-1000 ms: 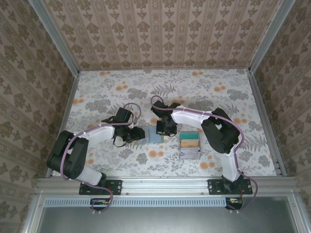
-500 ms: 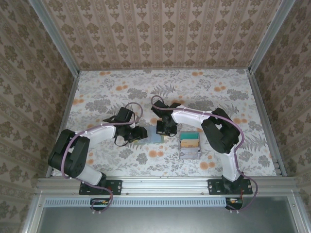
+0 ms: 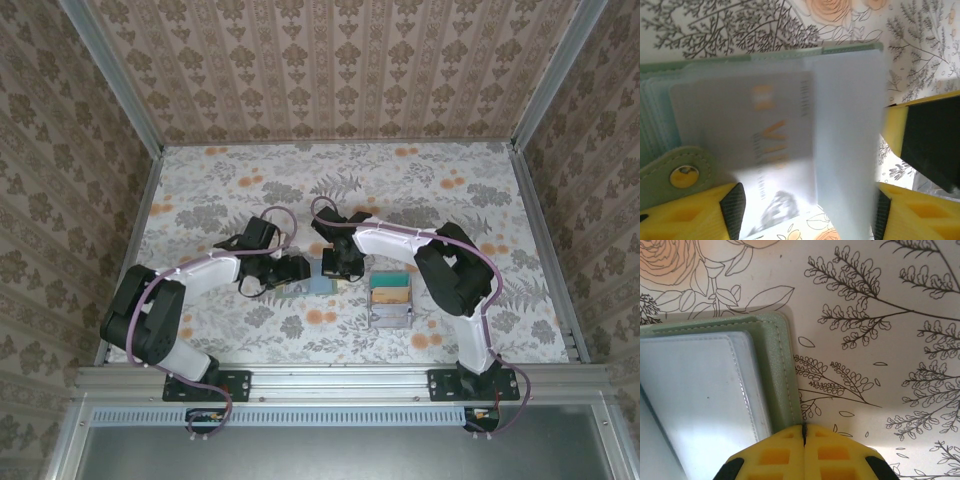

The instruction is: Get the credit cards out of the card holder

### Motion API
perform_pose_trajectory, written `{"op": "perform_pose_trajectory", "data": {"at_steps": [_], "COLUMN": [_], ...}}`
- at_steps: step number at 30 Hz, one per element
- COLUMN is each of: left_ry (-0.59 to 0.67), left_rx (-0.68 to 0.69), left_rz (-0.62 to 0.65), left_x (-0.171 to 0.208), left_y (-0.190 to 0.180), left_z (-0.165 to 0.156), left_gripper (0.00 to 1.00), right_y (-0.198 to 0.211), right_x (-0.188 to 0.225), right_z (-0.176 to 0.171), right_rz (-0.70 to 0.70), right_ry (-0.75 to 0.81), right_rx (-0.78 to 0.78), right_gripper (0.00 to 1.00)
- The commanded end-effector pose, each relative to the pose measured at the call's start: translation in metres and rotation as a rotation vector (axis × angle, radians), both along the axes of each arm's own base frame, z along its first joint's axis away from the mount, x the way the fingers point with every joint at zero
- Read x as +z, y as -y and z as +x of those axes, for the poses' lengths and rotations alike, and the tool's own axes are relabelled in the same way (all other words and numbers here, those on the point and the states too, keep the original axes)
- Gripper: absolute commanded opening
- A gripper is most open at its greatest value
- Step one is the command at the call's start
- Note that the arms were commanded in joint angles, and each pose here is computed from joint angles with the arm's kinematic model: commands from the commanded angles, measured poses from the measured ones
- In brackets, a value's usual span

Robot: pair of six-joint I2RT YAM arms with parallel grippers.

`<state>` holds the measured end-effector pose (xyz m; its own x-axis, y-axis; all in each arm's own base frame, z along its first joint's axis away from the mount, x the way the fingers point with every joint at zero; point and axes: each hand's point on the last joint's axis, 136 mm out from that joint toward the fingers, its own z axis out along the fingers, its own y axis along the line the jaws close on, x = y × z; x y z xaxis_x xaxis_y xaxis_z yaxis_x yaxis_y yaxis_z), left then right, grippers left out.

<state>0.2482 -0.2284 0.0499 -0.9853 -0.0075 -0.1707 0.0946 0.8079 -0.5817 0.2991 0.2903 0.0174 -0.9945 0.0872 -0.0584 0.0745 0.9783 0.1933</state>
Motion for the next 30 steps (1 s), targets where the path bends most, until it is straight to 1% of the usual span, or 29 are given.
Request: {"op": "perform_pose_trajectory", "data": {"at_steps": [1, 7, 10, 13, 15, 18, 22, 28, 30], "left_ry": [0.060, 0.071, 0.063, 0.064, 0.060, 0.060, 0.079, 0.065, 0.046], "left_rx": [-0.028, -0.083, -0.112, -0.130, -0.139, -0.143, -0.101, 0.028, 0.074], "left_rz": [-0.020, -0.076, -0.103, -0.120, -0.143, -0.159, -0.139, -0.053, -0.024], "left_x": [0.023, 0.032, 0.032, 0.032, 0.034, 0.034, 0.037, 0.025, 0.018], "left_y": [0.007, 0.026, 0.038, 0.046, 0.052, 0.054, 0.039, -0.009, -0.027], "left_z": [0.006, 0.006, 0.004, 0.003, 0.002, 0.001, 0.006, 0.010, 0.010], "left_gripper": [0.69, 0.65, 0.61, 0.52, 0.45, 0.41, 0.35, 0.26, 0.25], "right_y": [-0.001, 0.001, 0.002, 0.007, 0.008, 0.009, 0.004, -0.015, -0.031], "right_x": [-0.013, -0.012, -0.004, 0.011, 0.021, 0.028, 0.031, 0.044, 0.052], "right_z": [-0.011, -0.009, -0.004, 0.004, 0.009, 0.012, 0.013, 0.018, 0.022], "right_rz": [0.000, -0.001, 0.008, 0.028, 0.051, 0.071, 0.096, 0.158, 0.210], "right_ry": [-0.050, -0.043, -0.002, 0.063, 0.105, 0.118, 0.120, 0.144, 0.164], "right_rx": [-0.011, -0.013, -0.021, -0.046, -0.058, -0.066, -0.060, -0.018, 0.009], "right_gripper": [0.00, 0.00, 0.00, 0.00, 0.00, 0.00, 0.00, 0.00, 0.00]}}
